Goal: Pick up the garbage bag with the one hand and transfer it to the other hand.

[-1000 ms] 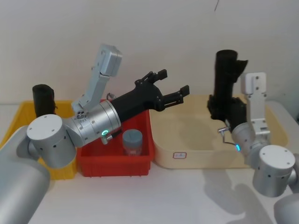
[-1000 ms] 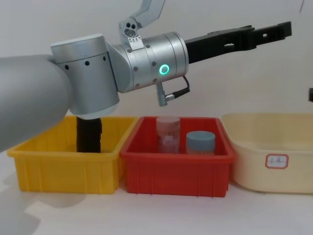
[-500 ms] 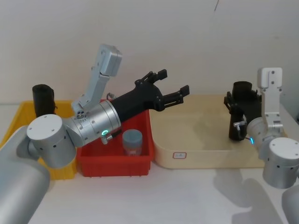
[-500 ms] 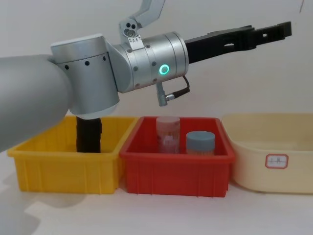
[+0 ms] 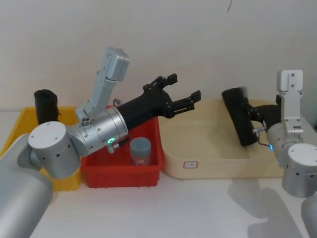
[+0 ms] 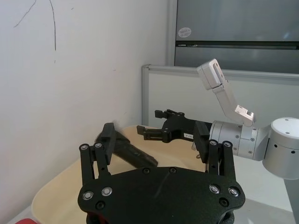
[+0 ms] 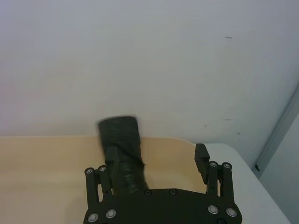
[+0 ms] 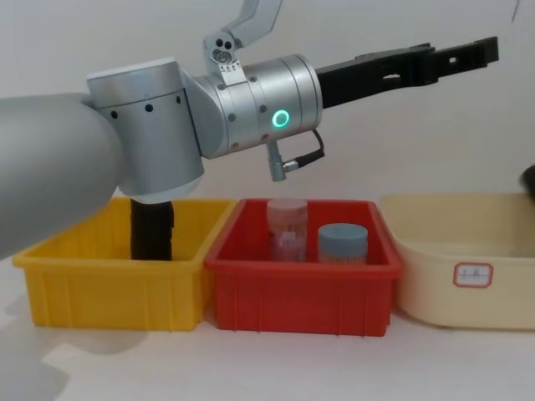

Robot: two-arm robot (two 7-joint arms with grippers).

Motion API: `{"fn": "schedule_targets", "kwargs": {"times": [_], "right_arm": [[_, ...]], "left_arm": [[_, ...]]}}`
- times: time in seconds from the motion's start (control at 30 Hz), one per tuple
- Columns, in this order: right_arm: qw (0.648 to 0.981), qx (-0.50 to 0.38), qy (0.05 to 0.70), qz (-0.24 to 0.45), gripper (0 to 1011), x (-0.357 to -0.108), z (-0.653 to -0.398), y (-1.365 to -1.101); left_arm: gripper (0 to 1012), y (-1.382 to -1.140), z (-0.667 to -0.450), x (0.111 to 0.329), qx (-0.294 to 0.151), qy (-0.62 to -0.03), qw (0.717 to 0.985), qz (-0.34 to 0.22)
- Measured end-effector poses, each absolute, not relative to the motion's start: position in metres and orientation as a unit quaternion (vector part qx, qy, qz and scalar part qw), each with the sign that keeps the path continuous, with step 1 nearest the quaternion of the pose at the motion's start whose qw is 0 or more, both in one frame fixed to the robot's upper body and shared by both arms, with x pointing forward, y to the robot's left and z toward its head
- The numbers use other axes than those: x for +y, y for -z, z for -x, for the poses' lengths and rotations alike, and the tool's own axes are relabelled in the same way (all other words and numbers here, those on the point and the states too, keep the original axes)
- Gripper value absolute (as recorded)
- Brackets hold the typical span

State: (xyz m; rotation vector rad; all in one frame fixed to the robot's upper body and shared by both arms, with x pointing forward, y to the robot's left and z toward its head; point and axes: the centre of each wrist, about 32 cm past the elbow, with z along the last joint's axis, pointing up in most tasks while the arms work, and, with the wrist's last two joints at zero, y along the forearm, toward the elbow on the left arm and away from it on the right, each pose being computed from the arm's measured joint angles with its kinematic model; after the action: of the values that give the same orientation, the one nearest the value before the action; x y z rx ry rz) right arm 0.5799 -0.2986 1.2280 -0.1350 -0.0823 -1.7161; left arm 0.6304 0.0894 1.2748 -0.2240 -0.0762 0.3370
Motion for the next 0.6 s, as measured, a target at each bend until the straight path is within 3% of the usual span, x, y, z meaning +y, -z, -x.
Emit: {"fn": "schedule_targets", "kwargs": {"times": [0.6], "right_arm": [[0.662,-0.032,0.747,0.061,1000,-0.3001,-0.5738,-1.2289]], "left_arm": [[1002,-1.2751,-0.6280,0.0917,-0.042,-0.176,0.977,0.111]]}}
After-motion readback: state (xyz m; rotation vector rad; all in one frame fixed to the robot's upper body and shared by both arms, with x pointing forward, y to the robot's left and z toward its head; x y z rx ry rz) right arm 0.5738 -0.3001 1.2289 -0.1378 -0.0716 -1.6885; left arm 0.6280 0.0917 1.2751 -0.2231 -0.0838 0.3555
